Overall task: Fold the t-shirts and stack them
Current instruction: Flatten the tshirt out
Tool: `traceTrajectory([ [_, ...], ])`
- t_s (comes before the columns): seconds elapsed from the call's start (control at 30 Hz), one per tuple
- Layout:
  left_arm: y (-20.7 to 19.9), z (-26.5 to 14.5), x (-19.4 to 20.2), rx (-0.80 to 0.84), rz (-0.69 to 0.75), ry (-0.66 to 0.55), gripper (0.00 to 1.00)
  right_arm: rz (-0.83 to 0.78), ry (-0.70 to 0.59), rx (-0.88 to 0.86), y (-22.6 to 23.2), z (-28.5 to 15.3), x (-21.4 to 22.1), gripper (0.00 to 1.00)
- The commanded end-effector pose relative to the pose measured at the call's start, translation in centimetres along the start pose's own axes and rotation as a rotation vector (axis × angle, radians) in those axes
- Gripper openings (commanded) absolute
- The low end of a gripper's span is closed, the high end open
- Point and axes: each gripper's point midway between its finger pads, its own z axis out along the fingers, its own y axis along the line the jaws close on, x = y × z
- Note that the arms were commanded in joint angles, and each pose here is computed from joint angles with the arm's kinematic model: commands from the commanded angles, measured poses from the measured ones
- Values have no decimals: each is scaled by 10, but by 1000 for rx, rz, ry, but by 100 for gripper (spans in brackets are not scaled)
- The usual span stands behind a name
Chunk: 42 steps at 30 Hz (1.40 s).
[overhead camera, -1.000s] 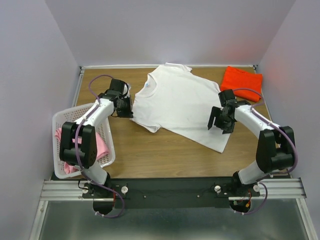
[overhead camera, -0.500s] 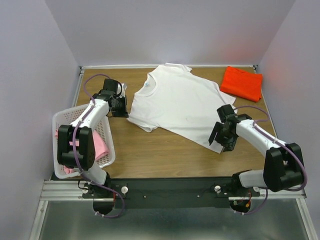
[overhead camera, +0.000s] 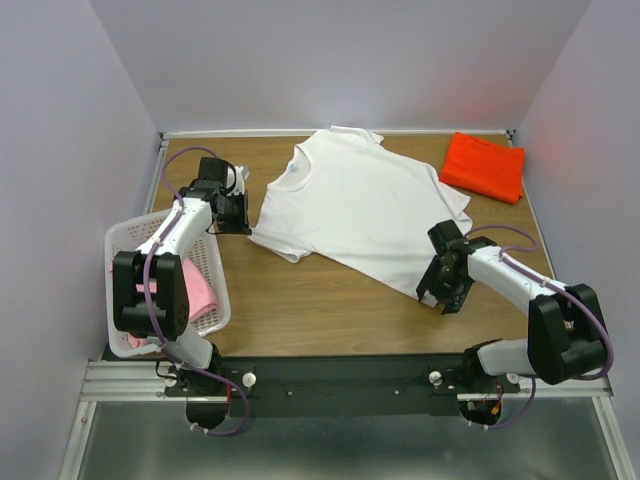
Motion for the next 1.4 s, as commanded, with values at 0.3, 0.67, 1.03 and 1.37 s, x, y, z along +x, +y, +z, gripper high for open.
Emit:
traceTrajectory([
  [0.3, 0, -11, -11, 34, 26, -29, 0, 31, -59, -2, 8, 6, -13, 56],
  [0.67, 0, -15, -14, 32, 15, -55, 0, -27, 15, -44, 10, 6, 6, 14],
  [1.03, 16, -35, 2, -28, -27, -85, 0, -121, 74, -41, 12, -7, 37, 0],
  [1.37, 3, -41, -6, 25, -66, -113, 0, -110, 34, -73, 28, -25, 33, 0],
])
